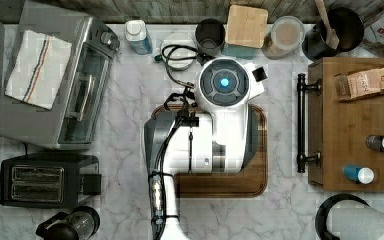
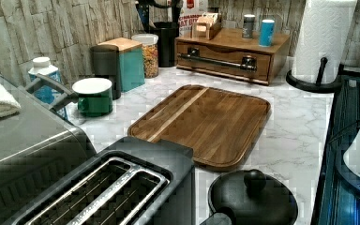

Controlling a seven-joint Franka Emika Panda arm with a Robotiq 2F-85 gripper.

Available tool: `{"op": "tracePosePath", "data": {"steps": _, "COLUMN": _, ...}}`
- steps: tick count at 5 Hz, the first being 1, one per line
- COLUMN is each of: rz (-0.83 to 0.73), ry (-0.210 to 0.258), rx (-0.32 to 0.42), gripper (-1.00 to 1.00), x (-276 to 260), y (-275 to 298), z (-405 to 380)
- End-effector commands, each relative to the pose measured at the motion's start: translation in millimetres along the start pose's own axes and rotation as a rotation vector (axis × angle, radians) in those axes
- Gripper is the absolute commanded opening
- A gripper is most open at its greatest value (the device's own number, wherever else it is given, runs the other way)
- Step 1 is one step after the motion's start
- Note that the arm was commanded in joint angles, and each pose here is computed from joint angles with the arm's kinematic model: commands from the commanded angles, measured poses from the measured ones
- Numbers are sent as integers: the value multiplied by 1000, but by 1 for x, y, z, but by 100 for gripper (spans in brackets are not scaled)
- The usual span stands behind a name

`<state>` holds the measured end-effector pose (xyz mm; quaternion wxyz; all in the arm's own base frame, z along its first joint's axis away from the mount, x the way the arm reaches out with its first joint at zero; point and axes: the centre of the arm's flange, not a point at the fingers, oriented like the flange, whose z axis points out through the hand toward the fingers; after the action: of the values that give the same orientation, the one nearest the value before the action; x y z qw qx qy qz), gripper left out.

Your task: Open the drawer.

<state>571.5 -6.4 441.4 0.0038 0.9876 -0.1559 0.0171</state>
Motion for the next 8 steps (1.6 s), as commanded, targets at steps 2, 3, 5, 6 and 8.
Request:
{"op": "tracePosePath", "data": {"steps": 2, "rz": -182, "ry": 9, "rx": -52, "gripper": 100, "x": 29, "y": 177, "z": 15}}
{"op": "tracePosePath", "data": {"steps": 3, "rz": -204, "ry": 33, "rx": -69, "gripper": 100, "x": 35, "y": 201, "z": 15}}
{"op": "tracePosePath", "data": {"steps": 5, "rz": -239, "ry": 98, "rx": -94, "gripper": 100, "x": 42, "y": 226, "z": 44}}
{"op": "tracePosePath", "data": {"steps": 6, "rz": -233, "ry": 102, "rx": -110, "gripper": 100, "x": 35, "y": 213, "z": 50}}
{"op": "tracePosePath", "data": {"steps": 8, "rz": -380, "ry": 83, "rx": -235, "gripper": 100, "x": 33, "y": 202, "z": 73}}
